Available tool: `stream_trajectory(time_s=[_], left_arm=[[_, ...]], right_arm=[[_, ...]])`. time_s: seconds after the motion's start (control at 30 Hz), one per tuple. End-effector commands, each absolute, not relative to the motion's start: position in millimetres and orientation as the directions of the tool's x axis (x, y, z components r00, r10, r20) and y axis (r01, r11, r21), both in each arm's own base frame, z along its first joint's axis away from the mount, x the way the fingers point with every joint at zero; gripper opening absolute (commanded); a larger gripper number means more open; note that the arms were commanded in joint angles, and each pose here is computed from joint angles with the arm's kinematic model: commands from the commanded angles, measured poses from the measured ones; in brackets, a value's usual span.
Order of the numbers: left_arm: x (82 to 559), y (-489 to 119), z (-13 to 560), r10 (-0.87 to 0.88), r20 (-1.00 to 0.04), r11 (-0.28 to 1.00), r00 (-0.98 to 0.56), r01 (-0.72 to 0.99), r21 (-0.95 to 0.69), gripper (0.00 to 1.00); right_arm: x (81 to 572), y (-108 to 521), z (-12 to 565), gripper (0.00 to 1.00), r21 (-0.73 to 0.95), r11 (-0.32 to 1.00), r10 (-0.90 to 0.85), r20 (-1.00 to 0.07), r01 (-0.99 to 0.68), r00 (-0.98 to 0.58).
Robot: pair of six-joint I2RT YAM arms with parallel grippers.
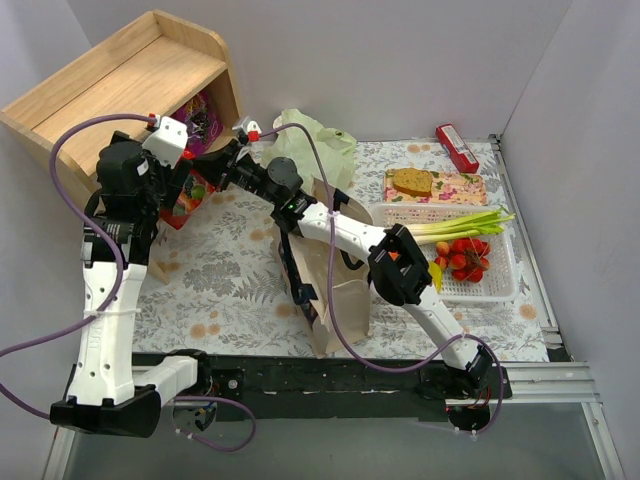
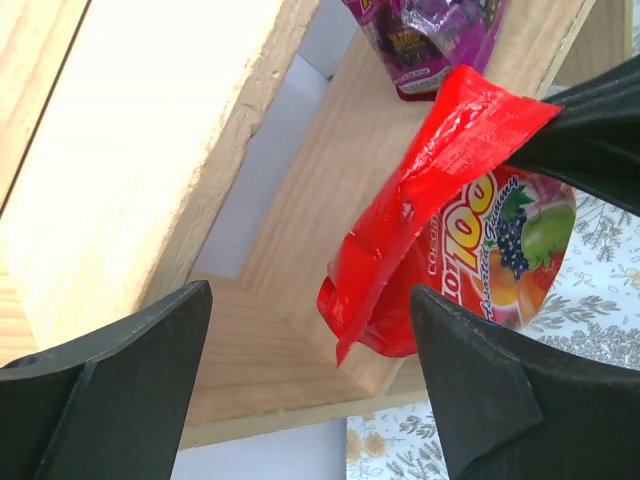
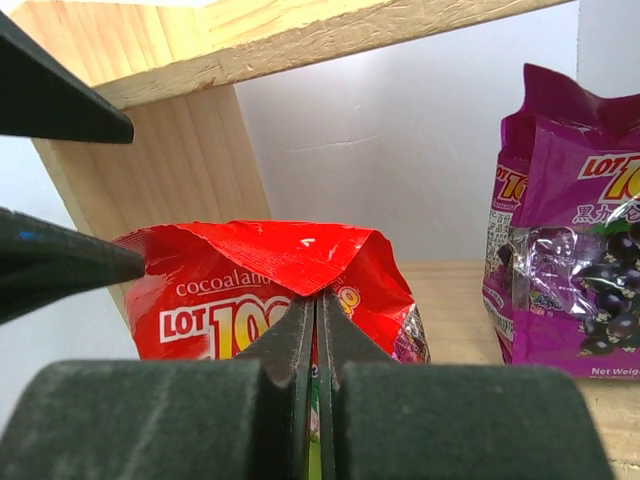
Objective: Untie the knot of the grocery bags and take out the mixed food
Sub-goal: Place the fake candies on the shelf.
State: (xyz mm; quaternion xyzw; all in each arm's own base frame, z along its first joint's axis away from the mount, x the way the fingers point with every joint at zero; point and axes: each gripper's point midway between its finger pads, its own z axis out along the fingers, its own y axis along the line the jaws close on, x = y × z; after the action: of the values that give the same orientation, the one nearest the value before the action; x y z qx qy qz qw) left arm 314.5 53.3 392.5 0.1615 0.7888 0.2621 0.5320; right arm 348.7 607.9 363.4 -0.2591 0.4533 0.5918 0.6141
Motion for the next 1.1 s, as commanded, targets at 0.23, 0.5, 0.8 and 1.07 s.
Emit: stream_trajectory(time_s=[0.23,0.5,0.8,1.07], left_arm=[[321,47,386,0.551,-0.735,0.811,-0.395,0.045,0.584,0.81],[326,24,355,0.489,-0.77,0.868,-0.411,0.14,0.476,0.56],[311,0,405,0.488,-0.811,0.871,-0.323,0.241,0.428,0.0],[308,-12,449,0.495,-0.842,0.859,-0.216,0.269,0.436,0.0]], right_arm=[[313,568,435,0.01,0.094,0.117,0.534,-0.846,-0.989,-0.017],[294,549,443,0.01,0.058,0.106,0.499,-0.866,-0.993,0.002],[290,537,440,0.01,0.01,0.106,0.439,-0.898,-0.994,0.038],[288,528,451,0.19,-0.001,0.124,0.432,-0.9,-0.992,0.055]])
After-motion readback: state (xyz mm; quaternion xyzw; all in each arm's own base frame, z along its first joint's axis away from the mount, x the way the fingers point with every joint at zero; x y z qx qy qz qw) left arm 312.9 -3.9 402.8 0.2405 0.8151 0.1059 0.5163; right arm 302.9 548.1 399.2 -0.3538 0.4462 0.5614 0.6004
